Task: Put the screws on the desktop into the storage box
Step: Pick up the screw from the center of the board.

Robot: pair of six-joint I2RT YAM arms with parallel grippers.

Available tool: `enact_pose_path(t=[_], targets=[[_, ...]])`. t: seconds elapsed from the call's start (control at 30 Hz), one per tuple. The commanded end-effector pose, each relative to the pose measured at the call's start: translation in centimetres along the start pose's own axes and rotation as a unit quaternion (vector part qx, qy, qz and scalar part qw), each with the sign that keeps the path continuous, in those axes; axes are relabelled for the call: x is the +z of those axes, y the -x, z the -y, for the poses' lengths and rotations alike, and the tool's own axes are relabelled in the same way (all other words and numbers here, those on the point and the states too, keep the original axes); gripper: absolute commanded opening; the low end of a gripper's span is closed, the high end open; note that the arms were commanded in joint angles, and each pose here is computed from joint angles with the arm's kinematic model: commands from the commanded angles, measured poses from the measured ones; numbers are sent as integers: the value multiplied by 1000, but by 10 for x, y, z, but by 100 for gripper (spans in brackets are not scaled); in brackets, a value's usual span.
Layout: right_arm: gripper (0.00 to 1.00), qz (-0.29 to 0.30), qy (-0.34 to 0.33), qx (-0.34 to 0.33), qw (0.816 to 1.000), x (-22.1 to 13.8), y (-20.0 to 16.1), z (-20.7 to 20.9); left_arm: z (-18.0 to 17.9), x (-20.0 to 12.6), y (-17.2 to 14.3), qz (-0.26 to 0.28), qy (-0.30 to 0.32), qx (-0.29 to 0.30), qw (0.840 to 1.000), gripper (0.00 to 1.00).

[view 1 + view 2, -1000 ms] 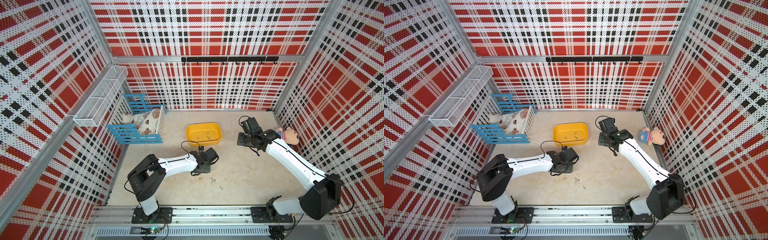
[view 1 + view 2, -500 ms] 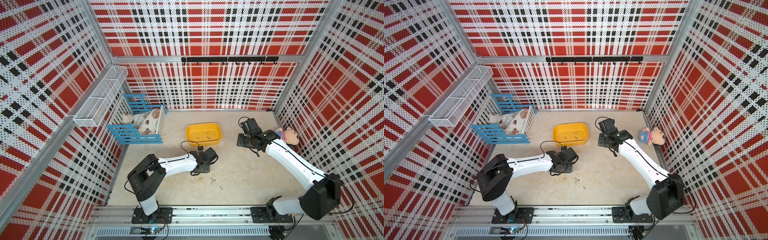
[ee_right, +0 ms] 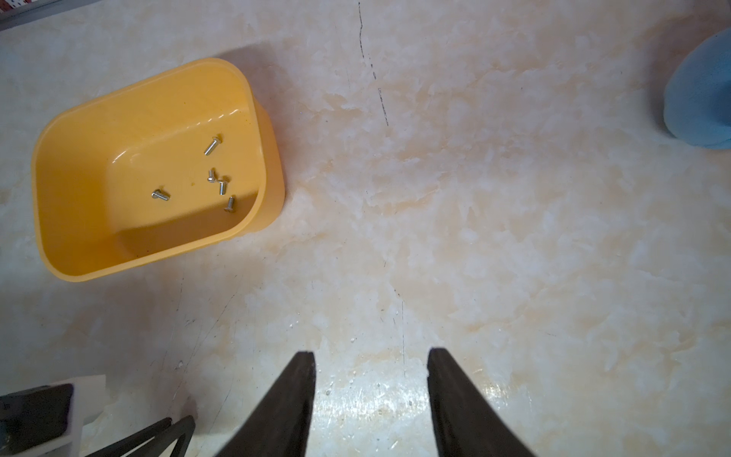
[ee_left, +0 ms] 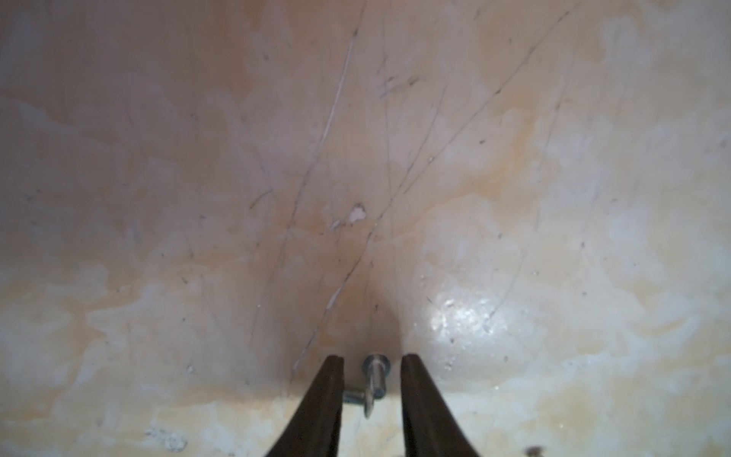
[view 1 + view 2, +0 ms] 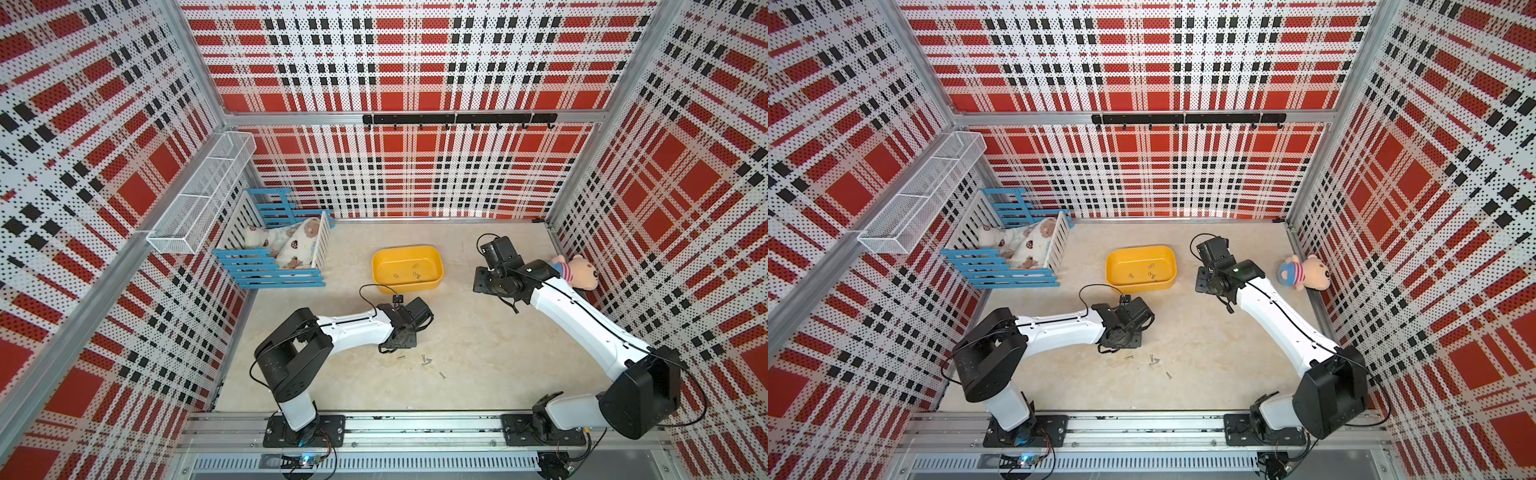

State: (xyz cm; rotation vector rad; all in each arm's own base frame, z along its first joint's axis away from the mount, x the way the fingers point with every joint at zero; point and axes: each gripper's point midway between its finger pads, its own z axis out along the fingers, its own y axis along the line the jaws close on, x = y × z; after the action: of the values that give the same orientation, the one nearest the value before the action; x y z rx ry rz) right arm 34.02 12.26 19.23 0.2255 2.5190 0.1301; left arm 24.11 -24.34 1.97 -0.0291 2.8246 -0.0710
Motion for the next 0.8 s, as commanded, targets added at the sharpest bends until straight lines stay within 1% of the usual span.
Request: enact_pose_path(t=[0.0, 0.27, 0.77], targets=[[52, -2, -3, 7, 1000, 4, -1, 3, -2, 2, 1, 2, -1, -4, 1000, 31], [52, -3, -4, 8, 1000, 5, -2, 3, 4, 0, 7, 8, -6, -1, 1000, 29], [51, -4, -4, 6, 1000, 6, -4, 4, 7, 0, 7, 7, -8, 4, 1000, 12]])
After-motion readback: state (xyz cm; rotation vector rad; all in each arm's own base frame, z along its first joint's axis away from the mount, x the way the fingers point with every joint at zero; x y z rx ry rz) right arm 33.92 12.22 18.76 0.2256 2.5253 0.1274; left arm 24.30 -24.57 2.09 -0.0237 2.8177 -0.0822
